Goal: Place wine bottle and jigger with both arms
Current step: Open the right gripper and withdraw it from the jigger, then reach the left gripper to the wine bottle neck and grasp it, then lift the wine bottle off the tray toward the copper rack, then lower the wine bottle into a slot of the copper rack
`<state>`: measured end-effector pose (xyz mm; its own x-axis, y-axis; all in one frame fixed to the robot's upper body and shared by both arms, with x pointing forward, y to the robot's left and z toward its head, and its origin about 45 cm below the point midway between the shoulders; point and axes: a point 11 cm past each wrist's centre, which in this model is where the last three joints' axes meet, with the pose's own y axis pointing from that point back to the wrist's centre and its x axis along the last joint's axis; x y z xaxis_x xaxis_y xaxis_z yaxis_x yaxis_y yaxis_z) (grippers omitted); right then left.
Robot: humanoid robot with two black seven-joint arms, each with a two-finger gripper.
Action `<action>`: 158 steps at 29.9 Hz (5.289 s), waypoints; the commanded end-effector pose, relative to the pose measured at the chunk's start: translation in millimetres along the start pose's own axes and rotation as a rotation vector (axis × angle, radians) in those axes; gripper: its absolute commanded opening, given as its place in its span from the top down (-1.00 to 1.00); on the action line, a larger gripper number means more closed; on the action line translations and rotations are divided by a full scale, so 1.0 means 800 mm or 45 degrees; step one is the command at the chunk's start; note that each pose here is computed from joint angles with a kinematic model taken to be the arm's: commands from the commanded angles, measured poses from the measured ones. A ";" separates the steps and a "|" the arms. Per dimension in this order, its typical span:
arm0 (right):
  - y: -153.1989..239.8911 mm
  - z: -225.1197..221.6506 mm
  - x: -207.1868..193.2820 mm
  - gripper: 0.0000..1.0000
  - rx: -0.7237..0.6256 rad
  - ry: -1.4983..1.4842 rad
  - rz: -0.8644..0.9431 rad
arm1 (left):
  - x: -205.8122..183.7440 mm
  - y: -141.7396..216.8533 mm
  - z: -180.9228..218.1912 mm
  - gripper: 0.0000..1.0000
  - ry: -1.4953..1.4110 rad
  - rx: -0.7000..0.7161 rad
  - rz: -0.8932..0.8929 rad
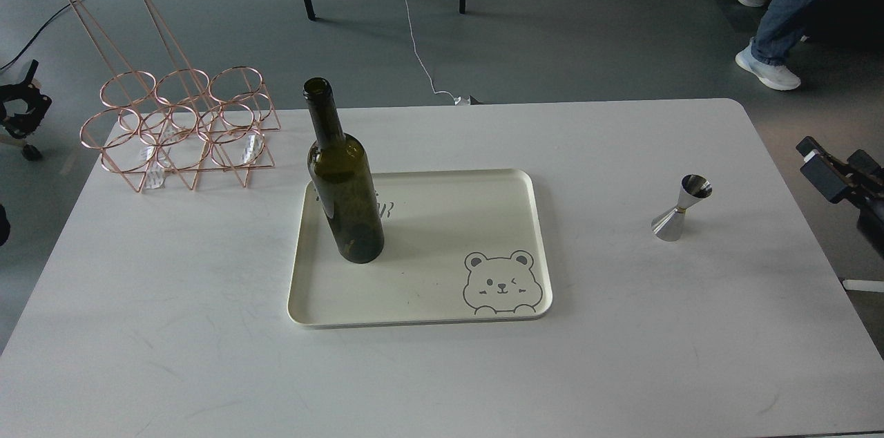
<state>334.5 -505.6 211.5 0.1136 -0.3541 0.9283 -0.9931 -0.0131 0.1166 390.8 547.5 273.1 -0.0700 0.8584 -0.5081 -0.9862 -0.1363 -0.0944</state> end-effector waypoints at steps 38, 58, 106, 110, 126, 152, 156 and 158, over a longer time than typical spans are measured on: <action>0.012 0.101 0.007 -0.97 -0.053 -2.262 0.536 | -0.233 0.035 0.031 -0.96 -0.928 0.223 -0.950; 0.021 0.109 0.012 -0.98 -0.041 -2.289 0.593 | -0.314 0.120 -0.088 -0.96 -1.806 0.259 -1.601; 0.023 0.112 0.018 -0.99 -0.035 -2.278 0.613 | -0.327 0.106 -0.141 0.45 -2.354 -0.160 -1.588; 0.024 0.115 0.018 -0.99 -0.043 -2.269 0.620 | -0.328 0.106 -0.139 0.58 -2.358 -0.167 -1.587; 0.025 0.118 0.020 -0.99 -0.045 -2.258 0.627 | -0.354 0.056 -0.012 0.78 -2.420 -0.352 -1.381; 0.022 0.115 0.021 -0.99 -0.037 -2.262 0.624 | -0.260 -0.032 0.052 0.79 -2.558 -0.149 -1.029; 0.021 0.115 0.023 -0.99 -0.034 -2.261 0.623 | -0.246 -0.039 0.044 0.79 -2.562 -0.096 -1.011; 0.021 0.115 0.023 -0.99 -0.036 -2.259 0.623 | -0.246 -0.043 0.039 0.79 -2.549 -0.092 -1.007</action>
<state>316.7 -598.2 197.6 -0.3302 -0.7724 -0.5425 -0.9209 0.3898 0.0055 429.4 398.4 408.9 0.1641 -0.0526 0.9850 -0.8761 0.4511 0.1700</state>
